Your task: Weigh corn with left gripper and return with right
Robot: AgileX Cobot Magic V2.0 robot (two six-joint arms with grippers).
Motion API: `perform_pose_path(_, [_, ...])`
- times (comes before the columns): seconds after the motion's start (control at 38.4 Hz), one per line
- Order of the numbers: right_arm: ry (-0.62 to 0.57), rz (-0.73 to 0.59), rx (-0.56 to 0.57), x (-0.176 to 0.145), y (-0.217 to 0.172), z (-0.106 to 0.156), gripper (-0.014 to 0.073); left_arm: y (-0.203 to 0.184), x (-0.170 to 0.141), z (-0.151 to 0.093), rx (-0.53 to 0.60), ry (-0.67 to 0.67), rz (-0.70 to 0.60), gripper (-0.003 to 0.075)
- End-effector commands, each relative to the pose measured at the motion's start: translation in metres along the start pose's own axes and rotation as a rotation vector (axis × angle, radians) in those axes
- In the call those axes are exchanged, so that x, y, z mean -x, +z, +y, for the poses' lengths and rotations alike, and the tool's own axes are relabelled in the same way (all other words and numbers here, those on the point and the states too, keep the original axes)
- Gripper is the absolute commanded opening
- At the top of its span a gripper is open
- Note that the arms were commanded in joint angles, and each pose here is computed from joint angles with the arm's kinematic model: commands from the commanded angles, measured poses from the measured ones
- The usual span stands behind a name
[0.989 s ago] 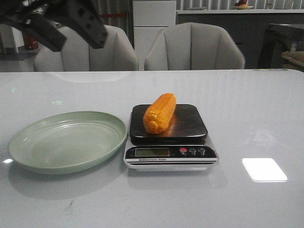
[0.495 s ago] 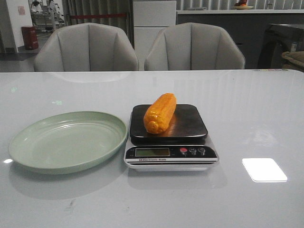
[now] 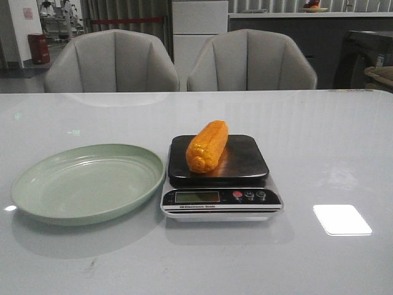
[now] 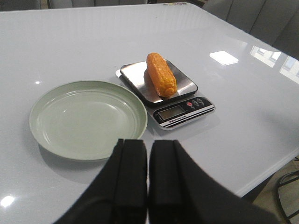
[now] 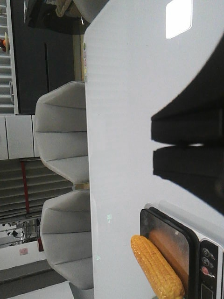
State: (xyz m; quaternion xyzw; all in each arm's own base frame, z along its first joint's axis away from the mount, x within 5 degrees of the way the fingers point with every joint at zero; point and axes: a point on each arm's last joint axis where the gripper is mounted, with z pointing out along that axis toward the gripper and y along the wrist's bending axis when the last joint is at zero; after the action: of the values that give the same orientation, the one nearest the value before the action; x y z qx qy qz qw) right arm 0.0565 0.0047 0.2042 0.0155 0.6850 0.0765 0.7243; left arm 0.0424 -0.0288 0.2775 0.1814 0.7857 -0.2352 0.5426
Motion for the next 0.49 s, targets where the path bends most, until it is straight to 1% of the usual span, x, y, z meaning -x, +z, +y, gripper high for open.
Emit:
perform_pose_path(0.0, [-0.015,-0.131,0.011,0.01,-0.002,0.001,0.0165,-0.003,0.01,-0.002,-0.01,0.006,-0.05,0.0125])
perform_pose_path(0.08, [-0.012,-0.144,0.023,0.02,-0.003,0.003,0.0165,-0.003,0.01,-0.002,-0.007,0.008,-0.044,0.0125])
perform_pose_path(0.18, [-0.014,-0.162,0.027,0.042,-0.005,0.006,0.0165,-0.003,0.01,-0.002,-0.007,0.008,-0.044,0.0125])
perform_pose_path(0.23, [-0.031,-0.137,0.024,0.052,-0.002,0.007,0.0165,-0.003,0.01,-0.002,-0.007,0.008,-0.044,0.0125])
perform_pose_path(0.34, [-0.032,-0.049,0.014,0.076,0.008,0.01,0.0165,-0.003,0.01,-0.002,-0.007,0.008,-0.044,0.0125])
perform_pose_path(0.47, [-0.033,0.162,-0.01,0.1,0.027,0.014,0.0165,-0.003,0.01,-0.002,-0.007,0.008,-0.044,0.0125])
